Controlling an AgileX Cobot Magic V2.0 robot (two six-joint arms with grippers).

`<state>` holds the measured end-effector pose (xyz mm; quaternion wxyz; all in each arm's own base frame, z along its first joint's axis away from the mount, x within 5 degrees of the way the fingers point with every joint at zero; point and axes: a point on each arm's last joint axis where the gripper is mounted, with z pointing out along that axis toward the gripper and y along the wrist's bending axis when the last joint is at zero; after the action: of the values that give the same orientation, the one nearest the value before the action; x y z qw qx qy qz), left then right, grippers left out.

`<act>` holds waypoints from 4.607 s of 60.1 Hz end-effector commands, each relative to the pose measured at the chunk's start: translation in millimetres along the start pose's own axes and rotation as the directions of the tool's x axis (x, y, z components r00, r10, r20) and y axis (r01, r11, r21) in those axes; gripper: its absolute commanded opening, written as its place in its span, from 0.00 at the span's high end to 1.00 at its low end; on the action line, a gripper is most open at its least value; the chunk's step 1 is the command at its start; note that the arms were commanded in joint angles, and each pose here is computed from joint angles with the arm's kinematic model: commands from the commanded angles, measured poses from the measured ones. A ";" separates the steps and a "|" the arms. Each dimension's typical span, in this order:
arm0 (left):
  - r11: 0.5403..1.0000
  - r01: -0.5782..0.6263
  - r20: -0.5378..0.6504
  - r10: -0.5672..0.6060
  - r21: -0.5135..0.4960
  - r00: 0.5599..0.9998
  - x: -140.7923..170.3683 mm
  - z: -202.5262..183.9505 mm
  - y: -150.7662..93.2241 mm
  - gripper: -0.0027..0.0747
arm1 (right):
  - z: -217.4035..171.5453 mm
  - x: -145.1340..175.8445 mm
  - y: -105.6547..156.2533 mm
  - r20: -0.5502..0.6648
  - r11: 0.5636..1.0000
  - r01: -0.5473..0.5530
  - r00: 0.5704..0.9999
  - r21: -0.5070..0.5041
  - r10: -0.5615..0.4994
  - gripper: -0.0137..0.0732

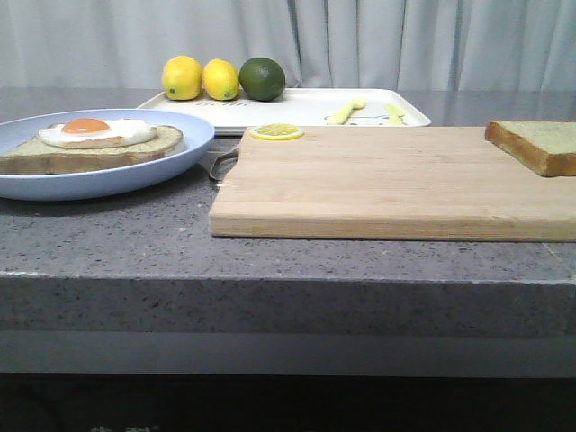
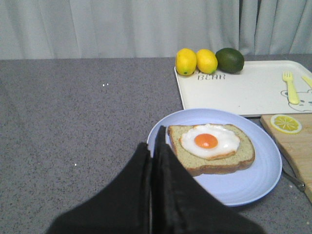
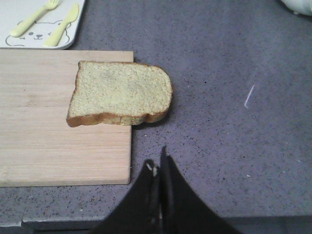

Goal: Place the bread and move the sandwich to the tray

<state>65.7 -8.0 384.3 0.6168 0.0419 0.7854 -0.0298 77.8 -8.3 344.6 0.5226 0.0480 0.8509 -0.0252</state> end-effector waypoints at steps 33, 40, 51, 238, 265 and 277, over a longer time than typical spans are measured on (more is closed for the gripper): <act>1.000 0.004 0.031 -0.004 -0.001 1.000 -3.7 17.0 1.1 0.40 | 14.9 -13.8 0.2 -0.002 1.000 0.015 1.000 0.012 -0.015 0.22; 1.000 0.004 0.031 -0.004 -0.001 1.000 -3.7 17.0 1.1 0.37 | 14.9 -14.0 0.2 0.000 1.000 0.015 1.000 0.012 -0.015 0.20; 1.000 0.016 0.032 -0.017 0.008 0.999 -3.8 17.0 0.3 0.37 | 14.4 -13.7 0.4 -0.007 1.000 0.012 1.000 0.010 -0.012 0.20; 0.995 -0.002 0.033 -0.002 0.100 0.999 -3.9 16.6 -7.6 0.37 | 250.9 -31.7 -84.4 -0.617 0.500 -0.722 0.681 -0.478 0.394 0.77; 0.995 -0.002 0.033 -0.002 0.100 0.999 -3.9 16.6 -7.6 0.37 | 215.9 -69.4 -64.3 -0.511 0.494 -0.654 0.756 -0.572 0.409 0.77; 0.995 -0.002 0.033 -0.002 0.100 0.999 -3.9 16.6 -7.6 0.37 | 204.9 -90.0 -21.3 -0.488 0.412 -0.609 0.792 -0.678 0.367 0.77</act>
<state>79.4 -16.8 369.6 0.5887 0.0757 0.8022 -0.0645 306.8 -79.2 294.5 0.3387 0.1207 0.8173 0.4503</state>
